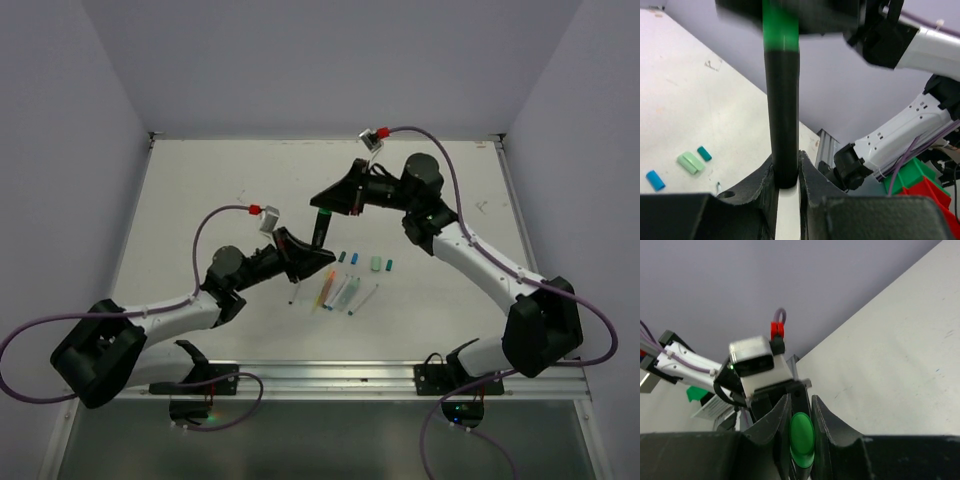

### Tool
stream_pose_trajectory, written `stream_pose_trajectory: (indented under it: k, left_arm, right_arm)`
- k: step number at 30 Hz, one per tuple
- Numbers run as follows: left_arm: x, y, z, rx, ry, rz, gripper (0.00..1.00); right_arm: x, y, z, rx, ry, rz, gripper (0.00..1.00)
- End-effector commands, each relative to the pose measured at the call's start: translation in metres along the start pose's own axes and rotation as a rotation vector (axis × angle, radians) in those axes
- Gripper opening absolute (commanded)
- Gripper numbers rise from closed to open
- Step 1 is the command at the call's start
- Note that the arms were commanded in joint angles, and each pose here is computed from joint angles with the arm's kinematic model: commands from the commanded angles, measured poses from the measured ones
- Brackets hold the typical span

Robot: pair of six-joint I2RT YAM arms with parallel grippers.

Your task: Open the pen caps

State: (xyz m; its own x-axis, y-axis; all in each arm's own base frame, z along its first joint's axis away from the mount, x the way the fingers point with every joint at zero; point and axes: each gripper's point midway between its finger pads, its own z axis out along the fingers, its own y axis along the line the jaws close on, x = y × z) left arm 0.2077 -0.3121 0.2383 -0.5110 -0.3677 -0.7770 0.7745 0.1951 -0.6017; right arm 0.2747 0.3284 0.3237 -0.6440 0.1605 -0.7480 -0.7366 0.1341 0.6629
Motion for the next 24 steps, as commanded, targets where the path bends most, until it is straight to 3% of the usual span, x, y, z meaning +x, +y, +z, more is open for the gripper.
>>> stream_pose_trajectory:
  k: [1, 6, 11, 12, 13, 15, 16, 19, 24]
  left_arm:
    - [0.101, 0.005, -0.037, 0.004, 0.346, -0.138, 0.00]
    - [0.113, 0.005, -0.043, 0.010, 0.362, -0.160, 0.00]
    - [0.095, 0.008, -0.039, -0.033, 0.308, -0.091, 0.03]
    - [0.091, 0.008, -0.038, -0.037, 0.299, -0.077, 0.10]
    - [0.084, 0.008, -0.036, -0.042, 0.288, -0.051, 0.27]
    - [0.074, 0.007, -0.034, -0.040, 0.266, -0.026, 0.44]
    - [0.064, 0.003, -0.031, -0.027, 0.250, -0.012, 0.58]
    - [0.038, 0.006, -0.025, -0.032, 0.202, 0.023, 0.76]
    - [0.005, 0.000, -0.010, -0.014, 0.158, 0.084, 0.85]
  right_arm:
    - [-0.152, 0.056, -0.038, 0.023, -0.459, -0.335, 0.00]
    - [-0.166, 0.069, -0.040, 0.003, -0.468, -0.356, 0.00]
    - [-0.133, 0.050, -0.036, -0.002, -0.381, -0.282, 0.00]
    - [-0.125, 0.045, -0.036, 0.001, -0.363, -0.268, 0.00]
    - [-0.115, 0.044, -0.035, -0.012, -0.329, -0.259, 0.00]
    - [-0.094, 0.033, -0.036, -0.010, -0.281, -0.219, 0.00]
    - [-0.085, 0.029, -0.036, -0.009, -0.261, -0.203, 0.00]
    - [-0.059, 0.016, -0.039, 0.005, -0.217, -0.161, 0.00]
    - [-0.035, 0.012, -0.037, 0.002, -0.169, -0.137, 0.00]
